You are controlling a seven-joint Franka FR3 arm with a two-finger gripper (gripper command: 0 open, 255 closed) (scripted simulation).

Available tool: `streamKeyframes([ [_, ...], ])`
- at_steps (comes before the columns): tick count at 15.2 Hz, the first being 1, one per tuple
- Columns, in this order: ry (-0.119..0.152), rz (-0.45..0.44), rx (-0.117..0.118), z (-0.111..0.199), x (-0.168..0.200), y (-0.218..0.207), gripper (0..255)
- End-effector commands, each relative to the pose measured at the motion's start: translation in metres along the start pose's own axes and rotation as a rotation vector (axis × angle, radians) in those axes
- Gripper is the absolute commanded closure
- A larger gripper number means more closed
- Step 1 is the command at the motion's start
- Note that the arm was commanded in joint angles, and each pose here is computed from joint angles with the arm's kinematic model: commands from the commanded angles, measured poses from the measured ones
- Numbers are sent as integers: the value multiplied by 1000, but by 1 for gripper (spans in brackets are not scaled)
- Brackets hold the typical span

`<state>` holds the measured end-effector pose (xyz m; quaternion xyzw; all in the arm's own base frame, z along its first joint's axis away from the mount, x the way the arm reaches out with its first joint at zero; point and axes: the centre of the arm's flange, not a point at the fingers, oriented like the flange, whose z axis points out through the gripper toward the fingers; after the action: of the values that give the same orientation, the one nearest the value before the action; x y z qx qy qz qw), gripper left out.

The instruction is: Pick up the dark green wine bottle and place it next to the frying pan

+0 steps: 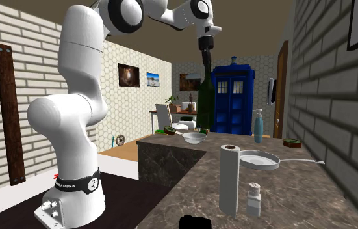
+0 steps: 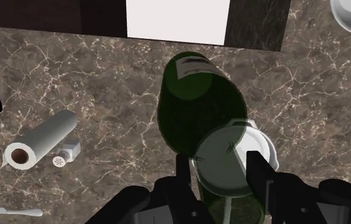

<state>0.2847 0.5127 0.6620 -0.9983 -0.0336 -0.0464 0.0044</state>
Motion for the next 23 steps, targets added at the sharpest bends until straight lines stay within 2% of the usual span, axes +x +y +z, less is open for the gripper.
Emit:
streamKeyframes([
  [1, 2, 1, 0, 14, -1, -23, 255],
  [10, 2, 1, 0, 80, 2, -124, 255],
  [23, 2, 1, 0, 148, -5, -123, 255],
])
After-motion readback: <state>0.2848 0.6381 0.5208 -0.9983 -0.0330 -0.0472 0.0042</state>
